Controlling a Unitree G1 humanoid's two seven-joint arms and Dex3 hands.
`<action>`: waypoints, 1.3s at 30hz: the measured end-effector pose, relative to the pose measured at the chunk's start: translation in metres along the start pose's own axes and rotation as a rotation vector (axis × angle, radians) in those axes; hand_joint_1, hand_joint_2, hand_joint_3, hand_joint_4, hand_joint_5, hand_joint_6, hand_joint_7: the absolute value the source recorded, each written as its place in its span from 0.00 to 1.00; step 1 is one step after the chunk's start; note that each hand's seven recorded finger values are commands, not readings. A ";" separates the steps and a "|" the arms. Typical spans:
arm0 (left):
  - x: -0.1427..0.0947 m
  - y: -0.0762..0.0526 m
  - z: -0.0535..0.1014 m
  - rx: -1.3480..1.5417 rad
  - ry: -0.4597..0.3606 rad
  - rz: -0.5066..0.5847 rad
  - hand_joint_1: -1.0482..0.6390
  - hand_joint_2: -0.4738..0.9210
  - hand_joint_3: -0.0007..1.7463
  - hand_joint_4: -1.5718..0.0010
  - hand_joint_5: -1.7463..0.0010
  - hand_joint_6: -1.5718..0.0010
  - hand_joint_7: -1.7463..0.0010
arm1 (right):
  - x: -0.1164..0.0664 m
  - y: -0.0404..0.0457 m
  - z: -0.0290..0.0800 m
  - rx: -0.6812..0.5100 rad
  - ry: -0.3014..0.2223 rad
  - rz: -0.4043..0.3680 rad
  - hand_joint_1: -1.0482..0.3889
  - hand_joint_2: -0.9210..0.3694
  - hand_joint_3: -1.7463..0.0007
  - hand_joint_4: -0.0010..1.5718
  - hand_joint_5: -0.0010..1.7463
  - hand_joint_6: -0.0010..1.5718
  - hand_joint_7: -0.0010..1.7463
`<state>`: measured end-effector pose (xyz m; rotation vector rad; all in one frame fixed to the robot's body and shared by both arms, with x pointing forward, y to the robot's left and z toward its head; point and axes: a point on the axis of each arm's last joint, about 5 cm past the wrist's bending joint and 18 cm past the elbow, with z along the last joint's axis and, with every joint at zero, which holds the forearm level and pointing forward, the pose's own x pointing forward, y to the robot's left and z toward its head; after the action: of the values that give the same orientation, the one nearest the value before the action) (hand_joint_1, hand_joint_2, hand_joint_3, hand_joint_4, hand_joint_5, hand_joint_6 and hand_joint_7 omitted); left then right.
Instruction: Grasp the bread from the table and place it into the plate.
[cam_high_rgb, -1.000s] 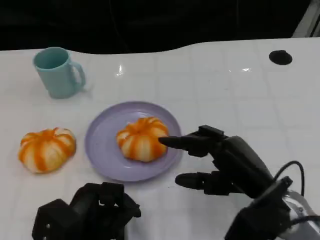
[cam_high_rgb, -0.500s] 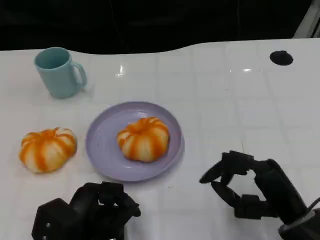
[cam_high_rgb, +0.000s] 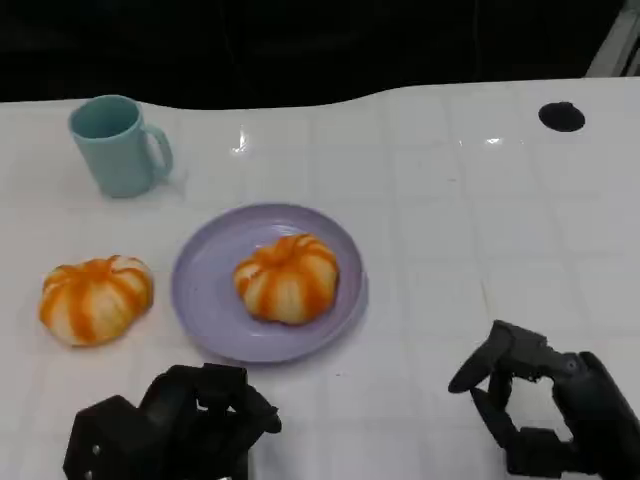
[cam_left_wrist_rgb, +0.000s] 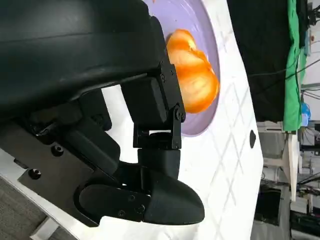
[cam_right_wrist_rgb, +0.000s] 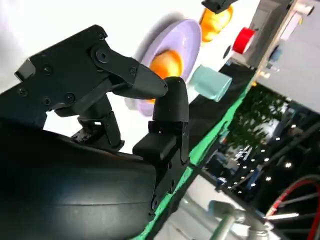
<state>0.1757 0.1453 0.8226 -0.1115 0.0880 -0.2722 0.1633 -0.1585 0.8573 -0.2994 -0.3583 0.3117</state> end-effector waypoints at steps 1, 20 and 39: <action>0.000 0.000 0.000 0.000 0.000 0.000 0.00 0.77 0.33 0.00 0.33 0.08 0.61 | -0.002 0.0003 0.000 0.003 0.008 -0.004 0.52 0.24 0.43 0.50 1.00 0.40 0.85; 0.000 0.002 0.002 0.008 -0.008 0.001 0.00 0.78 0.32 0.00 0.32 0.07 0.62 | -0.008 0.0069 -0.009 0.061 0.052 -0.007 0.49 0.20 0.49 0.50 1.00 0.42 0.82; -0.001 0.004 0.002 0.010 -0.008 0.005 0.00 0.77 0.32 0.00 0.32 0.07 0.61 | -0.007 0.0083 -0.010 0.063 0.051 0.000 0.49 0.18 0.53 0.50 1.00 0.44 0.80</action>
<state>0.1762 0.1497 0.8240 -0.1022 0.0788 -0.2671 0.1590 -0.1557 0.8432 -0.2448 -0.2980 0.3147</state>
